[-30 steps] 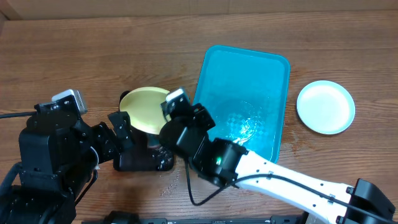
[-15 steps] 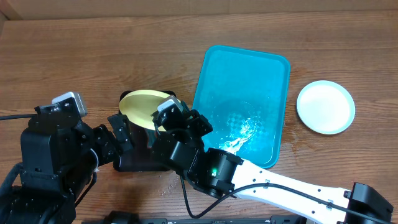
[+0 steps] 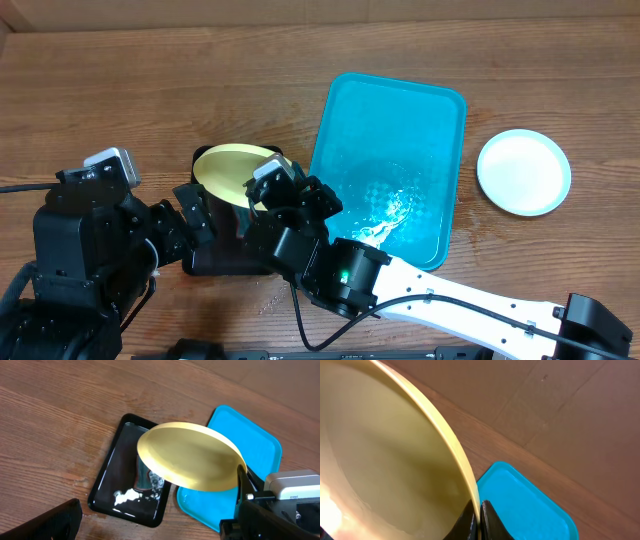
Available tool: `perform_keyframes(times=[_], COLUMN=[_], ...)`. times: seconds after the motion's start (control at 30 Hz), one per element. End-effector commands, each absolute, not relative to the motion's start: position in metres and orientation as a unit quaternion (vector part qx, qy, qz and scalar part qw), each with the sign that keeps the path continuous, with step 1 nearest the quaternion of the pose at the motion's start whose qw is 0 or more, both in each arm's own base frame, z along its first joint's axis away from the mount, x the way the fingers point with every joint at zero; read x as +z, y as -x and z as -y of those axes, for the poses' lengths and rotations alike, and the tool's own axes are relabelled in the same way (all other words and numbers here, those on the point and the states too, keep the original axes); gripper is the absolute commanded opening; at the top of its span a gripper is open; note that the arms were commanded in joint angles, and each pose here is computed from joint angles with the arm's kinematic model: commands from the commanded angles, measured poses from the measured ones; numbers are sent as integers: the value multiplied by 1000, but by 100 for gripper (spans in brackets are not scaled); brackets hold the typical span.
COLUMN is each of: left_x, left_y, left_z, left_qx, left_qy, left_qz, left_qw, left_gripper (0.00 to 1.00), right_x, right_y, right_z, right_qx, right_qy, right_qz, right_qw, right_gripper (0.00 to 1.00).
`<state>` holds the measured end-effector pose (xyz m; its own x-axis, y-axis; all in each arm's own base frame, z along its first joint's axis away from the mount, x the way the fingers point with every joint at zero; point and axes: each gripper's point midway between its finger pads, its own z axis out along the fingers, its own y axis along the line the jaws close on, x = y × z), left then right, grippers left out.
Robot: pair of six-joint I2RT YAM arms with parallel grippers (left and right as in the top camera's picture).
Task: Clean dirty plates on tray and stack at the side
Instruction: 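Lift the yellow plate with the right gripper and tilt it over the black tray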
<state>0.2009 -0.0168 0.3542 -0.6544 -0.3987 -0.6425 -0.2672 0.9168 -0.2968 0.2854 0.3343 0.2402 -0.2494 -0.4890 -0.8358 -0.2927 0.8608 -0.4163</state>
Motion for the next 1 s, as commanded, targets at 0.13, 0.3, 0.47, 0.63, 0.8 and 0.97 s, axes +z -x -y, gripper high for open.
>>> perform_keyframes(times=[0.13,0.3,0.47,0.63,0.8,0.97], left_x=[361,361,361,361,361,361], left_y=[-200,-200,-200,-200,-200,-200], left_z=[13,13,13,13,13,13], left_qx=[-86,-86,-86,-86,-86,-86], left_qy=[195,196,195,195,195,195], left_qz=[-899,-899,-899,-899,-899,-899], left_qw=[383,383,383,383,383,383], left_gripper=[100,100,100,100,100,100], right_x=[260,260,259,257,256,256], right_y=[-287,-287,-287,-286,-286,-286], right_z=[-333,-333,-332,-331,-330,-330], right_qx=[-78,-79,-80,-85,-87,-87], right_qy=[228,229,230,235,236,236], right_qz=[-781,-781,-782,-783,-783,-783], right_qw=[576,575,574,570,569,568], right_gripper=[4,4,4,4,4,4])
